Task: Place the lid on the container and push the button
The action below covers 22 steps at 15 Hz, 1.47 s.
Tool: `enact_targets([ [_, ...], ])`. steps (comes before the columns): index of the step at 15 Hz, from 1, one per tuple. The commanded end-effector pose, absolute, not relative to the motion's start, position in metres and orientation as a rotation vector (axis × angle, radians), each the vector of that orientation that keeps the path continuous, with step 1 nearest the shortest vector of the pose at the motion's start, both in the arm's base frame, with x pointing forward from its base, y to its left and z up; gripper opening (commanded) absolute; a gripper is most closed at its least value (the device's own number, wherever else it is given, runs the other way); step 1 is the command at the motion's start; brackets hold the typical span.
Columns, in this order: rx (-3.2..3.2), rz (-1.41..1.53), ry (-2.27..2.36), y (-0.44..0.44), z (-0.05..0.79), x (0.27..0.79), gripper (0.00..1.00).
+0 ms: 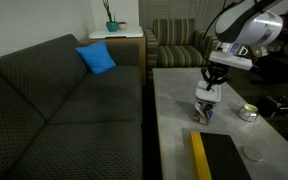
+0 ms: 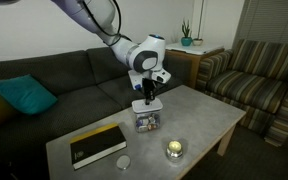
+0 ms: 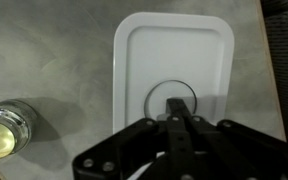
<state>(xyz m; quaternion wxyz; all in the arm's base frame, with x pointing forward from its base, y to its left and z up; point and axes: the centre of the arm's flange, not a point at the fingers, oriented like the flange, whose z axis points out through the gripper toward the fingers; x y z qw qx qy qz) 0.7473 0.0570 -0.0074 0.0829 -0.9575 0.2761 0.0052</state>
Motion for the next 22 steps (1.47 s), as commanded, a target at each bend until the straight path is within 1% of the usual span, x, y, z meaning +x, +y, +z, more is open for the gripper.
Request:
enact_targets([
  [1, -2.908, 0.023, 0.828, 0.063, 0.003, 0.738, 0.00],
  [11, -2.988, -0.091, 0.729, 0.080, 0.042, 0.738, 0.00],
  [12, -2.998, -0.112, 0.717, 0.082, 0.043, 0.737, 0.02],
  [13, -3.006, -0.125, 0.708, 0.082, 0.046, 0.737, 0.27],
  [14, -3.014, -0.137, 0.706, 0.083, 0.047, 0.737, 0.27],
  [15, -3.022, -0.144, 0.692, 0.085, 0.047, 0.736, 0.32],
  [22, -3.040, -0.232, 0.606, 0.094, 0.042, 0.725, 0.80],
])
